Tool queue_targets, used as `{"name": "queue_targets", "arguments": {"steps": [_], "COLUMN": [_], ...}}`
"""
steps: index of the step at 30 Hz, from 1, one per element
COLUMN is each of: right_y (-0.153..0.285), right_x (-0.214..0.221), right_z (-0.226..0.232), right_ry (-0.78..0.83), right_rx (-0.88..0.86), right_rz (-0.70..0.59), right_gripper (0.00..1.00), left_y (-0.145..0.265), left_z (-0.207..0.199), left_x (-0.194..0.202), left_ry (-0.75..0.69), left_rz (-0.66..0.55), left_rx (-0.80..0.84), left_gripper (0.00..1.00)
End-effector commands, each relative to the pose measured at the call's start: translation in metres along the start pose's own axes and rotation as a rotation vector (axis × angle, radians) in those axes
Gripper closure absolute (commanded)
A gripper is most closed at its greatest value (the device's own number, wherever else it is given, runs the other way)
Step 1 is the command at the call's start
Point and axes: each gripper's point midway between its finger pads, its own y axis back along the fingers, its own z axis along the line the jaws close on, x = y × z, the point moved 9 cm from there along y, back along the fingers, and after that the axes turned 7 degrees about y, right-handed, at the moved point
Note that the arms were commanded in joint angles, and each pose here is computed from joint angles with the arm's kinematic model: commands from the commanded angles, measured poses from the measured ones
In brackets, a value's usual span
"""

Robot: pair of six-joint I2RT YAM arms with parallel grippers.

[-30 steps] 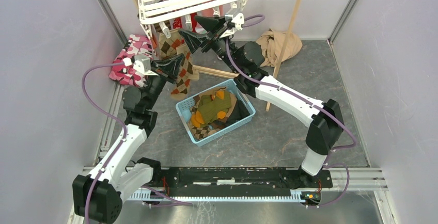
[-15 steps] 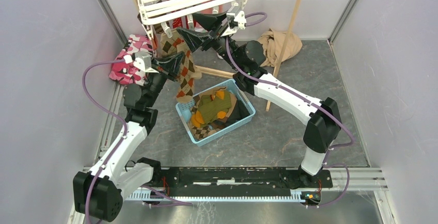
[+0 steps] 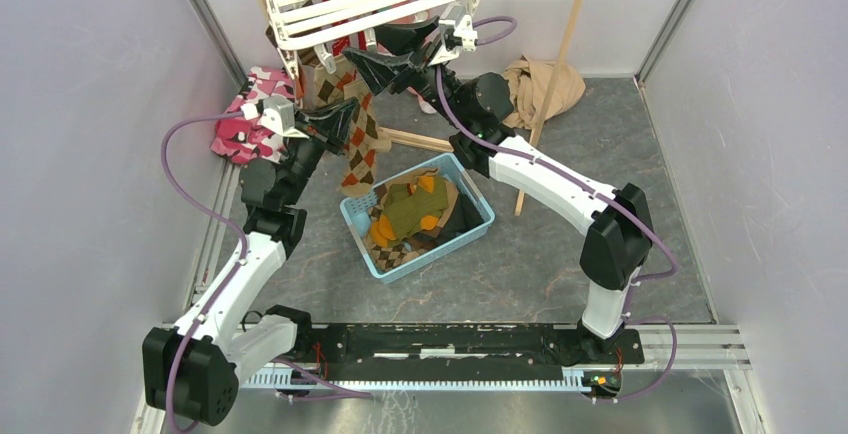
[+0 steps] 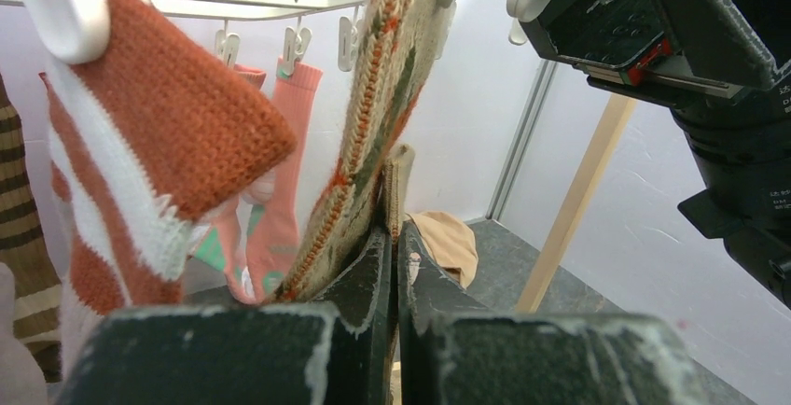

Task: Clip the socks to the hanger
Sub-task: Open the clamp at the hanger.

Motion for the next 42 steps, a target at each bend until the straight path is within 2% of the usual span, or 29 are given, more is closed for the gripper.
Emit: {"name": "queue_targets", "arguments": {"steps": [1, 22, 42], "right_y": [-0.0086, -0.0097, -0.0131], "right_x": [-0.0247, -0.0281, -0.0203], "right_z": [0.0012, -0.0005, -0.0031], "right_ry": [0.016, 0.028, 0.015], "right_rx": [-0.042, -0.091, -0.084], "right_rz": [-0.088, -0.101, -0.058], "right_gripper": [0.32, 0.44, 0.42], "left_y": [-0.0078, -0.0124, -0.0115], "left_z": [-0.0049, -0.0021, -0.0021], "left_x": [-0.0213, -0.0207, -0.0206], "left_ry": [-0.067, -0.051, -0.047], "left_rz": [-0.076, -0.083, -0.085], "left_rx": [0.024, 0.026, 0.033], "left_gripper": [0.98, 0.98, 0.98]}}
